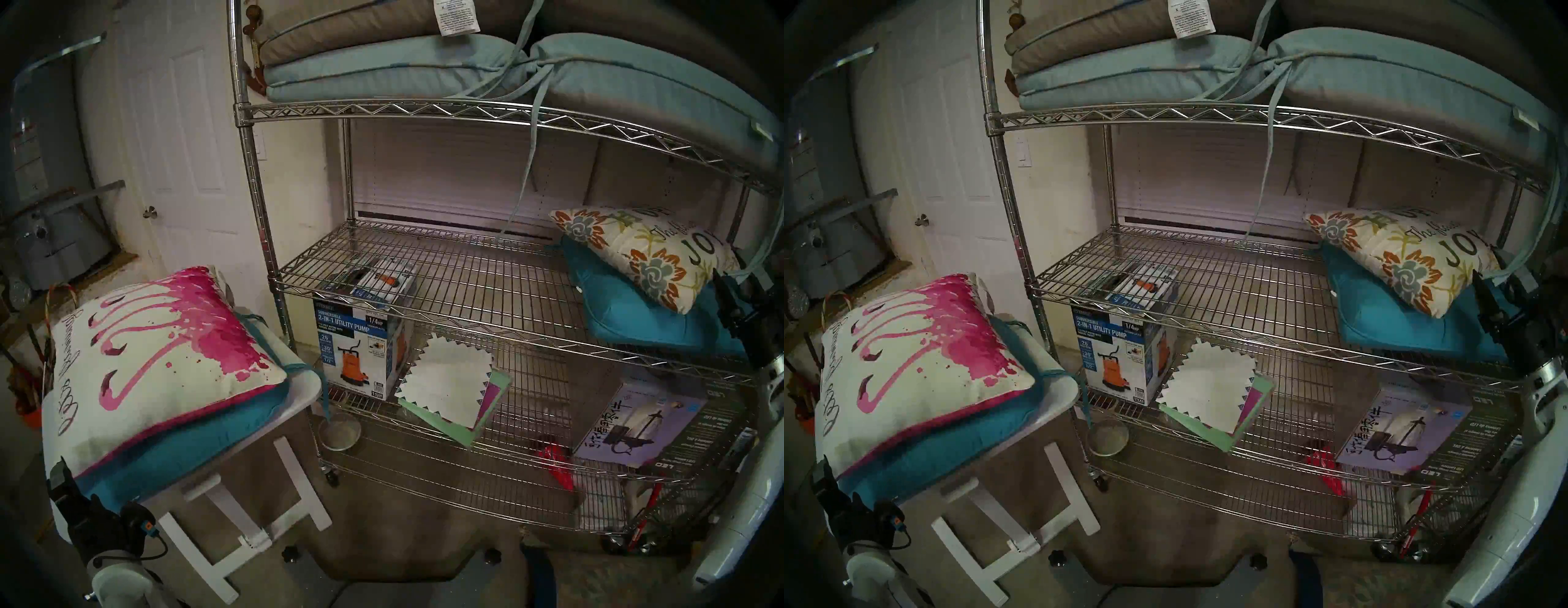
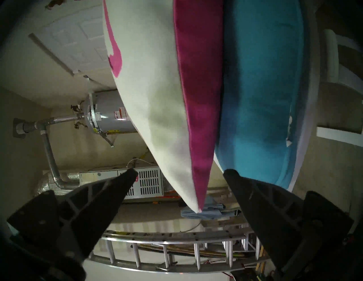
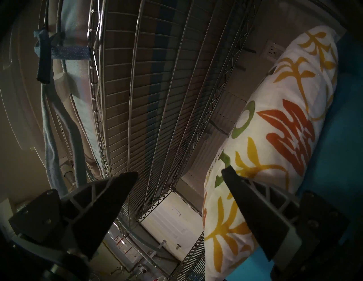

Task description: Put cushion on the shelf

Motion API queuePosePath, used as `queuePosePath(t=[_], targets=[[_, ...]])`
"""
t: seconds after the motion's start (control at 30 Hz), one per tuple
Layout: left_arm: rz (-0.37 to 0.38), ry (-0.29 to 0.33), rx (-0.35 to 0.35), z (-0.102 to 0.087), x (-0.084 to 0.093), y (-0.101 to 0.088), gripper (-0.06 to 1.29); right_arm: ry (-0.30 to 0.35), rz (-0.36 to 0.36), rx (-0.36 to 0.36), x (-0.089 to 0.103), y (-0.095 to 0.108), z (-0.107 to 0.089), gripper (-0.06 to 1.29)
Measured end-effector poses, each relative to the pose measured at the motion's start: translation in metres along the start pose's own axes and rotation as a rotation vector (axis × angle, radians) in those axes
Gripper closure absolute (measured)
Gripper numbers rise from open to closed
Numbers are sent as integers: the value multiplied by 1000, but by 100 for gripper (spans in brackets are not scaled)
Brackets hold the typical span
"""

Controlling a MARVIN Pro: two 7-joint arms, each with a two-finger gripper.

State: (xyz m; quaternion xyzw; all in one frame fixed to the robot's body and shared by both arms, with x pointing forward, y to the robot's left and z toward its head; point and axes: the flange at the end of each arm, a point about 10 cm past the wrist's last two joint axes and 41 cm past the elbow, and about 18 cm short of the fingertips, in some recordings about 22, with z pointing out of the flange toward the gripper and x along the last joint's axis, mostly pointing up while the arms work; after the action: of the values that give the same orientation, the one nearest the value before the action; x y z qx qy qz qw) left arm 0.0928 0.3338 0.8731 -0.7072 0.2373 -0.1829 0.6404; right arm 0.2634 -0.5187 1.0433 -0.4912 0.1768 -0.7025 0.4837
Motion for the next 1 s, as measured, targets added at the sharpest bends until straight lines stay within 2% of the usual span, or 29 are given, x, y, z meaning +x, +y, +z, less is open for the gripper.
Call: queuePosePath(t=[0.23,0.6,1.0], targets=[[-2,27,-24,14,1,-4,-4,0,3,-2,0,0,0,2],[2,70,-15,30,12,-14,-4,-1,7,-5,0,-1,0,2],[20,55,-18,40,9,-20,-4,-2,11,-7,0,-1,0,2]])
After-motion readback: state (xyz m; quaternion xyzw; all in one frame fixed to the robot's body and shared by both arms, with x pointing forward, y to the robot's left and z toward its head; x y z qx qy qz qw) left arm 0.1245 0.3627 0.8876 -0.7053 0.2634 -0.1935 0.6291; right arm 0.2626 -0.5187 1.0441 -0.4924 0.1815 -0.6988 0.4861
